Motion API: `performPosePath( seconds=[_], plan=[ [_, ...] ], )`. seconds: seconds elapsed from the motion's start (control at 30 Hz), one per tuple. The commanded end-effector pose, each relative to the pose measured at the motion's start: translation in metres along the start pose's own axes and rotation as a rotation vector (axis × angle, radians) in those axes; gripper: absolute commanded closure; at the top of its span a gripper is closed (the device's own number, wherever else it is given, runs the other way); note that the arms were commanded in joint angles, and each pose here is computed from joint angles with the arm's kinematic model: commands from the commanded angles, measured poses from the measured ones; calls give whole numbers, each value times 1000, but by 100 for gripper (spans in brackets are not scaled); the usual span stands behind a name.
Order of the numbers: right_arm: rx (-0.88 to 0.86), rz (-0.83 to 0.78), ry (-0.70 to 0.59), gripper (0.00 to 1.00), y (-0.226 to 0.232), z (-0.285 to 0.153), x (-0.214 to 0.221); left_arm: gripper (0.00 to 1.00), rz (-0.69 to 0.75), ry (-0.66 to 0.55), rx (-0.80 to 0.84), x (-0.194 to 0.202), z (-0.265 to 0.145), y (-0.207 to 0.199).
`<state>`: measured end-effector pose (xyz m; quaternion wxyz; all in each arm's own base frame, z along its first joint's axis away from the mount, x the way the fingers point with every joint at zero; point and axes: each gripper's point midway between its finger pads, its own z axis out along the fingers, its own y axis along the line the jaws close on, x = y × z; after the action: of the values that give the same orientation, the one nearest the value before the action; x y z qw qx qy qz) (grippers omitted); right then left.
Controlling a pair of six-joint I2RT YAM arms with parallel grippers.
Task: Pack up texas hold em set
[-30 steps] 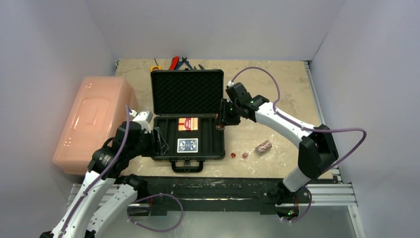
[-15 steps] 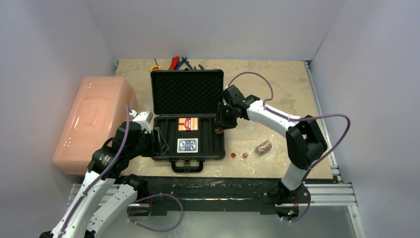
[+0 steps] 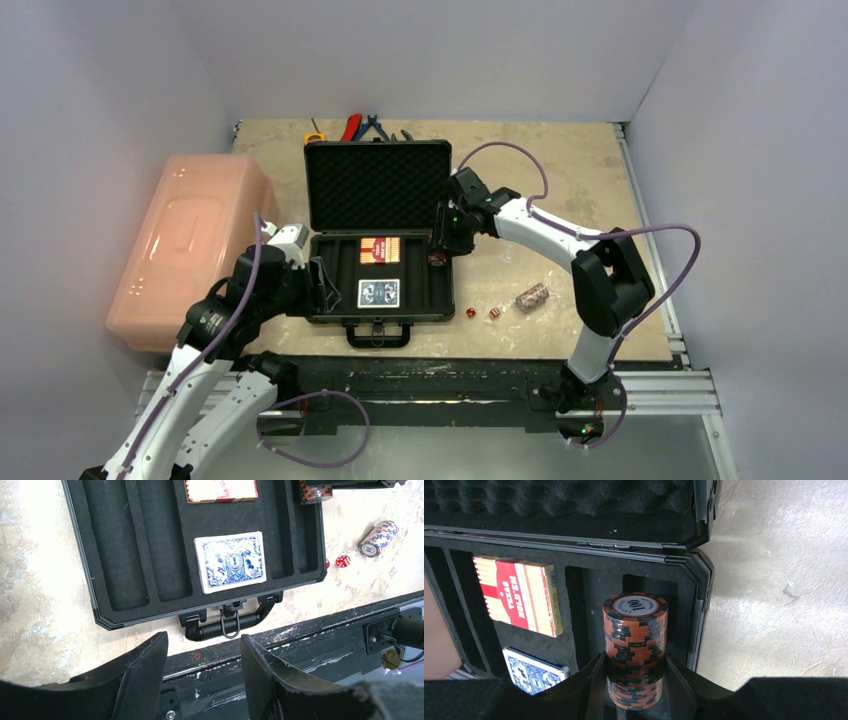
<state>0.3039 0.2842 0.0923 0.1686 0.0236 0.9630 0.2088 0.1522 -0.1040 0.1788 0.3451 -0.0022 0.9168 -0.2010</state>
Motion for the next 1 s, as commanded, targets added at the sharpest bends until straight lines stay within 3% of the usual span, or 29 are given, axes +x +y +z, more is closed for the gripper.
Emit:
performPosePath(
  seconds=[0.0, 0.17, 0.33, 0.97],
  plan=[
    [-74, 14, -49, 65, 26, -12, -18, 45, 20, -43, 17, -10, 0, -4],
    [-64, 19, -49, 42, 23, -13, -18, 45, 20, -40, 16, -9, 1, -3],
    [-61, 21, -50, 32, 23, -15, -17, 45, 21, -39, 17, -9, 1, -4],
    [-59, -151, -7, 47, 12, -41, 15, 45, 25, -21, 30, -7, 3, -6]
  ],
)
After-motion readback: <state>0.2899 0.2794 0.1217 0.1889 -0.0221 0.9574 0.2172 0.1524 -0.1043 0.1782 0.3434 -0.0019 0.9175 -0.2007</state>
